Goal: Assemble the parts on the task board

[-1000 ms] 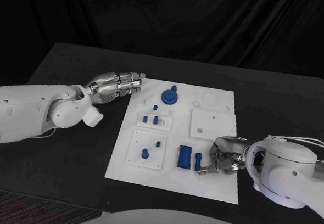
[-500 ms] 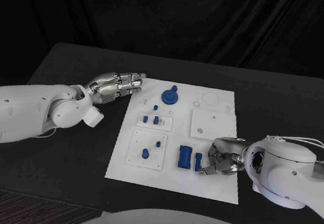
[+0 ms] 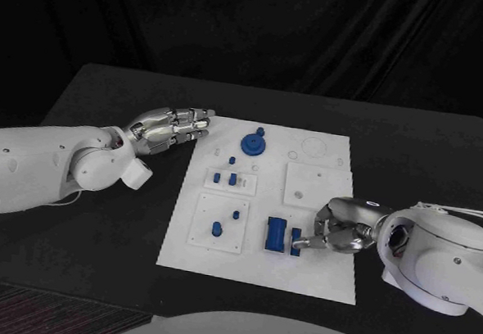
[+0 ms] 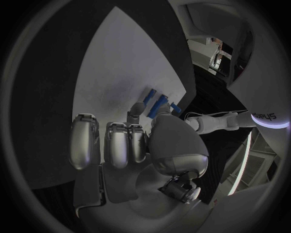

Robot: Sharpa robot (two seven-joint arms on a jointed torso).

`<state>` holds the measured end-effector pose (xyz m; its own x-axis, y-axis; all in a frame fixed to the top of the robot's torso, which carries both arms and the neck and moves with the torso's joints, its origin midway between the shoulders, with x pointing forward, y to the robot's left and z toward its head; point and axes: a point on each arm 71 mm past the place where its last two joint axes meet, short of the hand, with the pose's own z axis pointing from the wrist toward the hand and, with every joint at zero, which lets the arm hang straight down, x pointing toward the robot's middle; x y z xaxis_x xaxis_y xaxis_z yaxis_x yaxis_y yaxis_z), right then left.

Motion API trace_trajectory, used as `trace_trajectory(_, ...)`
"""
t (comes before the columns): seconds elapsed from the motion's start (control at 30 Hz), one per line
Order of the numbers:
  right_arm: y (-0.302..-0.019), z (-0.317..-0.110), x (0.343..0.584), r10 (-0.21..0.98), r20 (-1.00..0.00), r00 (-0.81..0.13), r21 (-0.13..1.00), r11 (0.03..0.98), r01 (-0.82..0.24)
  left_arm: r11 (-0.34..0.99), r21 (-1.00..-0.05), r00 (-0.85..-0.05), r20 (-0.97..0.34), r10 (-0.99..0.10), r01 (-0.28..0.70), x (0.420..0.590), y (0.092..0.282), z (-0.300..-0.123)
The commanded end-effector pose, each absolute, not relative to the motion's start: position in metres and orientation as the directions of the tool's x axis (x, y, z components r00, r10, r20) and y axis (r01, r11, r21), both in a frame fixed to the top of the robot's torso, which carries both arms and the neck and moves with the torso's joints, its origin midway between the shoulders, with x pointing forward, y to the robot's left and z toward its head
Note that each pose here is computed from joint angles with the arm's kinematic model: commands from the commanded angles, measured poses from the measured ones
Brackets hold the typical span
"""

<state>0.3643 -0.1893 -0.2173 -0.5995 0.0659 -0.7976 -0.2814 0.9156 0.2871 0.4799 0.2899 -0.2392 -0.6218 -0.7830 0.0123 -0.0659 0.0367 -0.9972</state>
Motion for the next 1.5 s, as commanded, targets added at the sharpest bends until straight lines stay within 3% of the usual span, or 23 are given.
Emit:
trace_trajectory(0.03, -0.192, -0.189, 0.375, 0.278, -0.851, -0.444, 0.433, 0.851, -0.298, 0.009, -0.999, -0.615, 0.012, -0.788, -0.032, 0.479, 0.290, -0.236)
trace_trajectory(0.17, -0.203, -0.167, 0.385, 0.425, -0.827, -0.367, 0.531, 0.805, -0.264, -0.001, -1.000, -0.600, 0.002, -0.800, -0.002, 0.479, 0.293, -0.234)
trace_trajectory(0.3, -0.220, -0.147, 0.401, 0.608, -0.741, -0.286, 0.667, 0.715, -0.210, -0.015, -0.999, -0.580, -0.012, -0.814, 0.042, 0.479, 0.294, -0.230)
trace_trajectory(0.53, -0.242, -0.139, 0.427, 0.808, -0.552, -0.207, 0.833, 0.523, -0.180, -0.037, -0.993, -0.558, -0.029, -0.829, 0.108, 0.479, 0.292, -0.226)
trace_trajectory(0.8, -0.252, -0.152, 0.438, 0.837, -0.485, -0.255, 0.868, 0.426, -0.254, -0.035, -0.988, -0.530, -0.051, -0.846, 0.151, 0.480, 0.290, -0.223)
trace_trajectory(1.2, -0.252, -0.164, 0.443, 0.825, -0.459, -0.330, 0.884, 0.388, -0.261, -0.035, -0.986, -0.525, -0.055, -0.849, 0.160, 0.481, 0.289, -0.223)
trace_trajectory(1.23, -0.256, -0.164, 0.444, 0.824, -0.494, -0.278, 0.867, 0.440, -0.235, -0.020, -0.992, -0.536, -0.051, -0.843, 0.126, 0.481, 0.290, -0.225)
trace_trajectory(1.5, -0.246, -0.171, 0.449, 0.871, -0.420, -0.256, 0.904, 0.375, -0.208, -0.016, -0.991, -0.489, -0.050, -0.871, 0.130, 0.481, 0.278, -0.226)
